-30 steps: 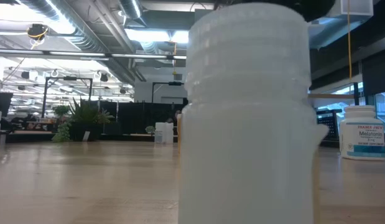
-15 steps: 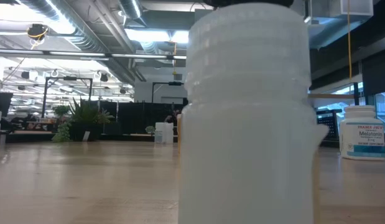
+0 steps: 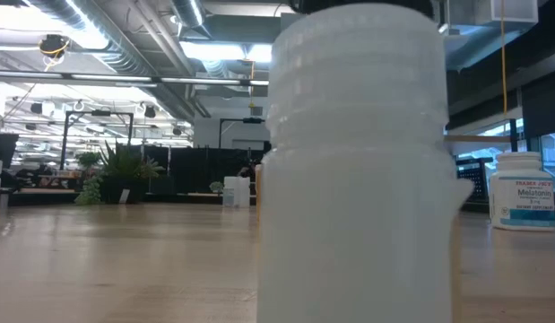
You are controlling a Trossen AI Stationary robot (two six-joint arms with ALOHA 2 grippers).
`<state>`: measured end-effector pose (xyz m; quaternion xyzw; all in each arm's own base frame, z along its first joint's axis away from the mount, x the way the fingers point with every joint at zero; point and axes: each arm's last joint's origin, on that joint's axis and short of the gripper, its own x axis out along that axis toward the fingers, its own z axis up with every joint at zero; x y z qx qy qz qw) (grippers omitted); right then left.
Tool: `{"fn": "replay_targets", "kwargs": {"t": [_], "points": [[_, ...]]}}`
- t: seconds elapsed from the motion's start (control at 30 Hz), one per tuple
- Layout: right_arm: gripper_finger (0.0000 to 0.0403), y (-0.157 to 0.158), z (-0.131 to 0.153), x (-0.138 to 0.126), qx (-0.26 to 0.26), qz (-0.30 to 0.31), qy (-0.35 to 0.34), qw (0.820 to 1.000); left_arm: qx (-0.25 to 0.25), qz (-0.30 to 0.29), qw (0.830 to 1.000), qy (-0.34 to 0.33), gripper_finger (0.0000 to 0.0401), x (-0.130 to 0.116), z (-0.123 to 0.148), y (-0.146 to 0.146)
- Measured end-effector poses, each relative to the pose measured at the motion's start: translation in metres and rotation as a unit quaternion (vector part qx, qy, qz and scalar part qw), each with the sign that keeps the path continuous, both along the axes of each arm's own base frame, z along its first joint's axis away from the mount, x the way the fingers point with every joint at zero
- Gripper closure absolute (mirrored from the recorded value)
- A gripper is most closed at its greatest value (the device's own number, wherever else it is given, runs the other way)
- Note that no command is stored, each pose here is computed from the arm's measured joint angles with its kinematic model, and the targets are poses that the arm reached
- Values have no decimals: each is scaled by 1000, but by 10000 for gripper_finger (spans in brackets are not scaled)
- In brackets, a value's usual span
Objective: Pick and place medicine bottles onto shelf by color
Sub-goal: Put the center green transparent pill bottle on the shelf
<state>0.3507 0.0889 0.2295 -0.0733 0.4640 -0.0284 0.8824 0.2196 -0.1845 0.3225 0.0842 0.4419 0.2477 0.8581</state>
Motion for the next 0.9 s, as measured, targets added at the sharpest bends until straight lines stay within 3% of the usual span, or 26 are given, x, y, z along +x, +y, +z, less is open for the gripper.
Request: {"fn": "replay_targets", "kwargs": {"t": [0.27, 0.9], "points": [[163, -1, -25, 11, -27, 14, 29, 999, 11, -6, 1000, -14, 74, 0, 0, -2], [164, -17, -43, 20, -4, 17, 57, 998, 4, -13, 1000, -22, 74, -2, 0, -6]]}}
